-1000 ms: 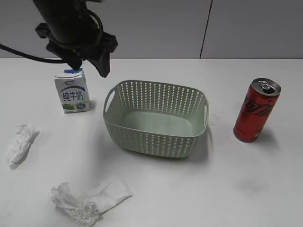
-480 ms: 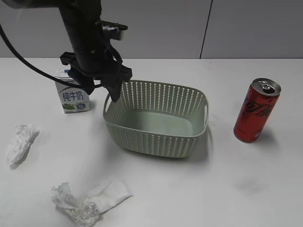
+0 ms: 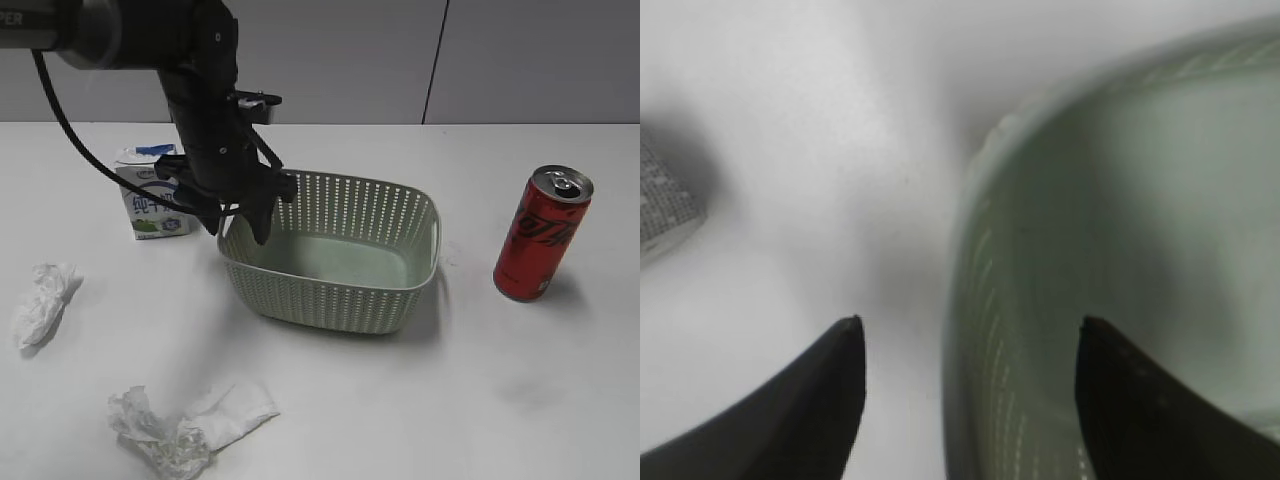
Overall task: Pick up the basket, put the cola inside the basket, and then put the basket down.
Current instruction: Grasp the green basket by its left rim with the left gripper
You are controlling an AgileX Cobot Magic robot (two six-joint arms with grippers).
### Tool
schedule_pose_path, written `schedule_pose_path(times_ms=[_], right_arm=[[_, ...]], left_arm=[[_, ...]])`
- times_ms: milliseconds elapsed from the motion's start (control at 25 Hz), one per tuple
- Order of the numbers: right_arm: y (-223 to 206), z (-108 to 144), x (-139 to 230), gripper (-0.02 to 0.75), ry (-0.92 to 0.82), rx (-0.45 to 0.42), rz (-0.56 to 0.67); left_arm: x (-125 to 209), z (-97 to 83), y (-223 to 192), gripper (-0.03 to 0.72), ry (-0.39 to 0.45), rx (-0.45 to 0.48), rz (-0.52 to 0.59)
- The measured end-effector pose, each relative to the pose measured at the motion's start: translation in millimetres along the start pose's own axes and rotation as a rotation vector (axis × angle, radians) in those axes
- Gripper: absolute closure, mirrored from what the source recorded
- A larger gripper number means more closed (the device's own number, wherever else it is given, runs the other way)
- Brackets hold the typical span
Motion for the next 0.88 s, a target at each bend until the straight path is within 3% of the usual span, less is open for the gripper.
schedule_pose_path(times_ms=[240, 600, 880], right_arm=[[0.0, 0.0, 0.0, 0.155, 0.000, 0.000, 0.000], [0.0, 0.0, 0.2, 0.155, 0.000, 0.000, 0.001], [0.0, 0.0, 0.2, 0.155, 0.000, 0.000, 0.001]], left_arm=[[2.0, 0.5, -10.7, 0.302, 0.018, 0.003, 0.021], [4.3, -1.6, -9.7, 0.673, 0.039, 0.014, 0.037], [10.7, -4.5, -4.9, 0.692, 0.088, 0.021, 0.069]])
Point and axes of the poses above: a point on each arm's last joint axis where the gripper is mounted, y pointing back along that axis away from the gripper, z along the wrist's bending axis when the last joint is at zero, x = y × z, the point moved 9 cm from there along -y, pointing out along that axis toward the gripper, and after that the axes turned 14 degrees about -y, right-handed, at the moved point
